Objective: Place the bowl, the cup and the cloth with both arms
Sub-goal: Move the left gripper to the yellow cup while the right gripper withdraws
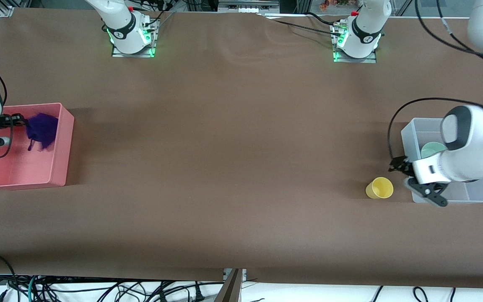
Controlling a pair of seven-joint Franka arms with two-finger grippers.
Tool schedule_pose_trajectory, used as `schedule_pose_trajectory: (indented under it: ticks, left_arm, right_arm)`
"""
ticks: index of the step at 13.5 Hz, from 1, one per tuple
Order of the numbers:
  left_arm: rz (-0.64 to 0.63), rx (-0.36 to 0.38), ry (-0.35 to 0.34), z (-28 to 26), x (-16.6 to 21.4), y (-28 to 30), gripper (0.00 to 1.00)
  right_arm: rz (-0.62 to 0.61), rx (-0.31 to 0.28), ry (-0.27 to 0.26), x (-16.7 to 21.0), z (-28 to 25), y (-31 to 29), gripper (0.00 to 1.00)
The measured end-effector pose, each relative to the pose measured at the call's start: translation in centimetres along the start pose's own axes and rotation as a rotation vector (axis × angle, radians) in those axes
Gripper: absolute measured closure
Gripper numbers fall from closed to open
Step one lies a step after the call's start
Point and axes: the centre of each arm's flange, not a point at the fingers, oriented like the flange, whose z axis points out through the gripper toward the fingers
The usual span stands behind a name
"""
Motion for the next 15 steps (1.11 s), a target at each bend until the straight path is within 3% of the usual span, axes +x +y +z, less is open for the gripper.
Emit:
schedule_pose_trajectory:
  ticks: [3,5,6,7,8,9,10,15]
  left_arm:
    - [-0.046,0.002,0.031,2.7,0.4,-1.4,0.00]
    - [-0.072,0.025,0.066,2.1,0.7,-3.8,0.00]
    - [-0.072,0.033,0.068,2.1,0.8,-4.3,0.00]
    - [-0.072,0.032,0.065,2.5,0.9,-4.5,0.00]
    - [-0.072,0.025,0.058,3.2,0.9,-4.6,0.06]
    - [-0.073,0.016,0.050,4.1,0.9,-4.6,0.06]
    - [-0.075,0.005,0.041,5.1,0.9,-4.7,0.13]
    - [-0.098,-0.027,0.018,7.9,0.5,-5.1,0.70]
  right_arm:
    - [-0.041,-0.039,0.107,0.7,-8.2,-1.8,0.32]
    - [-0.139,-0.070,0.194,2.1,-15.9,-6.9,0.07]
    - [-0.177,-0.079,0.217,2.5,-18.4,-8.9,0.00]
    - [-0.218,-0.085,0.233,2.9,-20.5,-11.2,0.00]
    - [-0.236,-0.090,0.244,3.4,-21.9,-13.3,0.00]
    - [-0.215,-0.091,0.257,4.0,-23.0,-15.5,0.00]
    - [-0.166,-0.085,0.270,4.5,-23.8,-17.6,0.00]
    - [0.133,-0.007,0.261,4.8,-26.6,-29.9,0.00]
